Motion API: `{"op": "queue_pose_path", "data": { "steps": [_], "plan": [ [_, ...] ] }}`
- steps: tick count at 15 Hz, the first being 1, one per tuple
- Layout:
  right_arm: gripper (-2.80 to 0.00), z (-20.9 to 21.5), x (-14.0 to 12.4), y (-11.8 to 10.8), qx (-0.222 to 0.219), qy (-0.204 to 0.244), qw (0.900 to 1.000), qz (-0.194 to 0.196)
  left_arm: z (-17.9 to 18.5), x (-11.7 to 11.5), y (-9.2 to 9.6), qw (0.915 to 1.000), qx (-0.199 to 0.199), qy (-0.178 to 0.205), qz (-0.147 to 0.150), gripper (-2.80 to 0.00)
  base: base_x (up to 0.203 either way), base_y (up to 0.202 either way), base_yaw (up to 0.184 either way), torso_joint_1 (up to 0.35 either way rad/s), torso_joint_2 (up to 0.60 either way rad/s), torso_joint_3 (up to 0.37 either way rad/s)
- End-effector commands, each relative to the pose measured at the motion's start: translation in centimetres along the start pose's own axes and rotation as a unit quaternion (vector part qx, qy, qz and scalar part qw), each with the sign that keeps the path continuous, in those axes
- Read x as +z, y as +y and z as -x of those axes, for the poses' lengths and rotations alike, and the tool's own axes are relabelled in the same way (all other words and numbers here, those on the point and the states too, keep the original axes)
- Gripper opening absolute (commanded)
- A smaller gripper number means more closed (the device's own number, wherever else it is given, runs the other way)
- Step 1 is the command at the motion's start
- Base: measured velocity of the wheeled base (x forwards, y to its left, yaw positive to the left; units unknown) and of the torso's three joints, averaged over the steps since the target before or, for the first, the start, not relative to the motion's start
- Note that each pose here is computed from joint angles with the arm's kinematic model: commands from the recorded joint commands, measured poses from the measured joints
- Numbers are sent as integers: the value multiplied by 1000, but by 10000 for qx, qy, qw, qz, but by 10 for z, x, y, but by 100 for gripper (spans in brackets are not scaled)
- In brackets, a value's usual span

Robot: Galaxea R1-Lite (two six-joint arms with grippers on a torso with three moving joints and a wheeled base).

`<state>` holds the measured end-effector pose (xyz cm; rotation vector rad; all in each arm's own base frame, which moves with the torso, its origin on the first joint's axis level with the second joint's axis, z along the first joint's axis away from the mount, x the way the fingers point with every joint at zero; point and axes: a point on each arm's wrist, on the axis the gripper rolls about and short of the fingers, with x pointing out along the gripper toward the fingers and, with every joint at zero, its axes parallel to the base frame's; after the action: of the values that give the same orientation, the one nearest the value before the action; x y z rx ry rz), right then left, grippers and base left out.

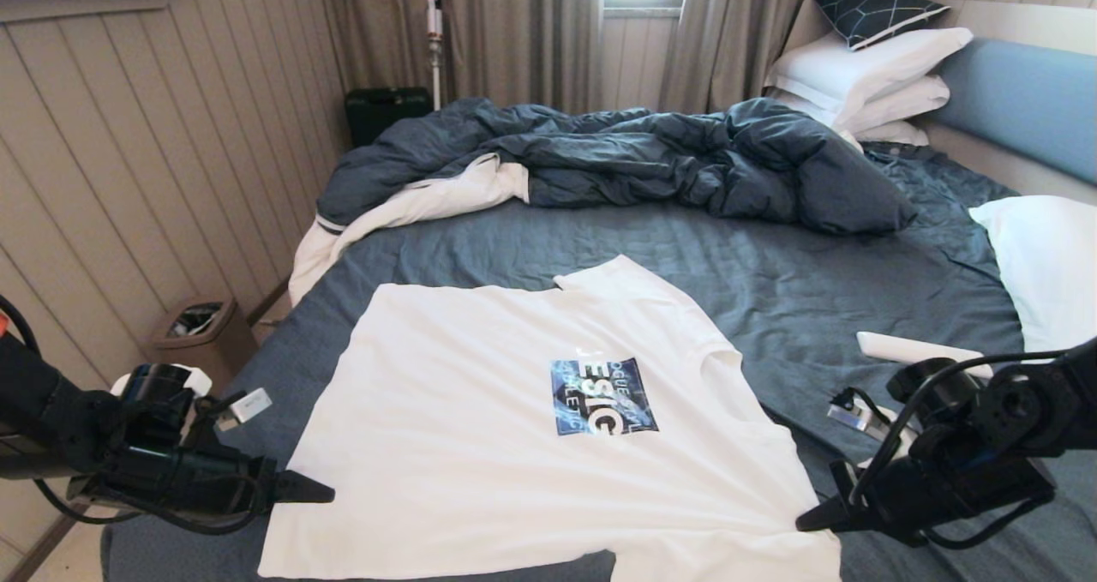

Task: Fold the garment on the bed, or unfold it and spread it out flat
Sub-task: Fold the white T-shirt

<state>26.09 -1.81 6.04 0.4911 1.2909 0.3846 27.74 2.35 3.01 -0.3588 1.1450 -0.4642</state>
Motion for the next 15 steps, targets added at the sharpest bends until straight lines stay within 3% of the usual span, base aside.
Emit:
{"op": "queue_pose_path", "data": {
  "steps": [1,3,4,5,15],
  "plan": [
    [-280,0,0,0,20,0,10000,3,-2,2,1,10000,-20,3,-4,0,0,0,0,0,0,0],
    [-280,1,-1,1,19,-2,10000,0,-4,6,0,10000,-34,-18,71,0,0,0,0,0,0,0],
    [-280,1,-1,0,18,-5,10000,-3,-5,6,-2,10000,-46,-2,82,-223,0,0,0,0,0,0],
    [-280,1,-1,0,18,-5,10000,-3,-6,6,-3,10000,-50,0,70,-280,0,0,0,0,0,0],
    [-280,2,0,1,19,-27,10000,4,0,-8,-8,9998,-55,129,117,-280,0,0,0,0,0,0]
  ]
}}
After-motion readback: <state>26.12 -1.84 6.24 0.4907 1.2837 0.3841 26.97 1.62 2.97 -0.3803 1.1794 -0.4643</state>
